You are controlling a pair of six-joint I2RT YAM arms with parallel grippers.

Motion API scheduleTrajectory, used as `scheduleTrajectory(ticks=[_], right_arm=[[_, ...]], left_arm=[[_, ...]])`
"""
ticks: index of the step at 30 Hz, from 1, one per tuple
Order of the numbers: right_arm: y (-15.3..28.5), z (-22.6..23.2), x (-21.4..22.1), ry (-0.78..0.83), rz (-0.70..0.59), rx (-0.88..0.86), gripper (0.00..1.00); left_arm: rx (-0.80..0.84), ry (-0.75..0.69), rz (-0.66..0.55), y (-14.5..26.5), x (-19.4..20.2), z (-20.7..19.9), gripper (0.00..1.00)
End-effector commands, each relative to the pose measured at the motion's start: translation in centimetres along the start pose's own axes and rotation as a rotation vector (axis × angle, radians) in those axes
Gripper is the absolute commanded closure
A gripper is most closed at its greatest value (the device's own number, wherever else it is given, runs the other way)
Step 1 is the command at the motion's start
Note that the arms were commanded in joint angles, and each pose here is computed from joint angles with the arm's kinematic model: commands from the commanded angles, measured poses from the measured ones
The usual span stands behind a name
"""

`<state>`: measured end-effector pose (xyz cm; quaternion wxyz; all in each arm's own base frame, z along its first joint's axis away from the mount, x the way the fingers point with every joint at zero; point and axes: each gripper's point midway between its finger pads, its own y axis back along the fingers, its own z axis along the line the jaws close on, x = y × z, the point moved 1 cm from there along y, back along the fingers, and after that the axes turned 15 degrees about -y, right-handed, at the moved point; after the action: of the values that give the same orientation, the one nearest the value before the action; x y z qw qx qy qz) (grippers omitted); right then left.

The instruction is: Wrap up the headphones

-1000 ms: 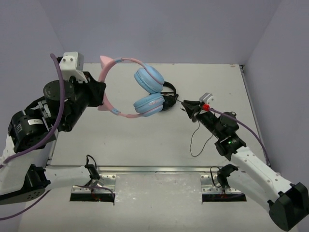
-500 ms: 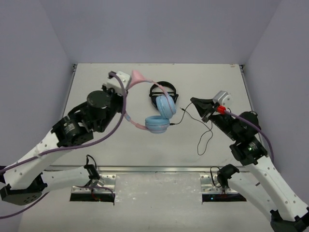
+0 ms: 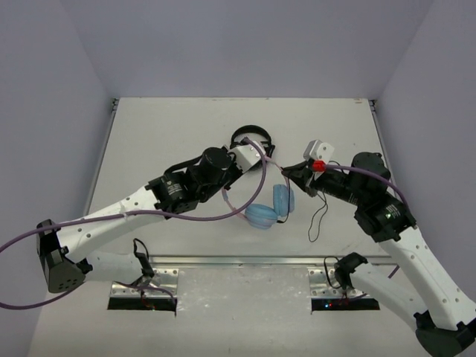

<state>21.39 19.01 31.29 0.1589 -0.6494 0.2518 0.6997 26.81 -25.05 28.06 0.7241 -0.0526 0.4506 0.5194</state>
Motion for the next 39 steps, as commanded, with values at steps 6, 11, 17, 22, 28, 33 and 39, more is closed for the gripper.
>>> scheduleTrajectory(ticks=[6,11,17,22,28,33,39], right_arm=[[-0.2,-2.8,-3.1,0.005,-0.096,0.153,0.92],[-0.2,-4.9,-3.1,-0.005,-0.062,0.264,0.83],[-1.1,-6.7,-2.1,-0.009,0.014,0.333,0.87],[-1.9,-6.5,-1.1,-0.037,0.031,0.308,0.96],[-2.6,-7.0,-0.4,-0.083,0.099,0.323,0.97],[-3.2,-8.0,1.0,-0.137,0.151,0.377,0.99],[-3.8,-7.6,2.3,-0.201,0.168,0.358,0.98]], left_arm=[[0.057,-0.003,-0.160,0.5,-3.6,-1.6,1.00],[0.115,-0.022,-0.187,1.4,-3.5,-2.9,1.00],[0.183,-0.038,-0.235,2.6,-4.0,-4.0,1.00],[0.195,-0.032,-0.236,2.6,-4.2,-4.2,1.00],[0.232,-0.021,-0.268,3.1,-5.2,-4.5,1.00],[0.265,0.001,-0.307,3.9,-6.1,-4.6,1.00],[0.256,0.048,-0.400,5.7,-7.8,-3.6,1.00]])
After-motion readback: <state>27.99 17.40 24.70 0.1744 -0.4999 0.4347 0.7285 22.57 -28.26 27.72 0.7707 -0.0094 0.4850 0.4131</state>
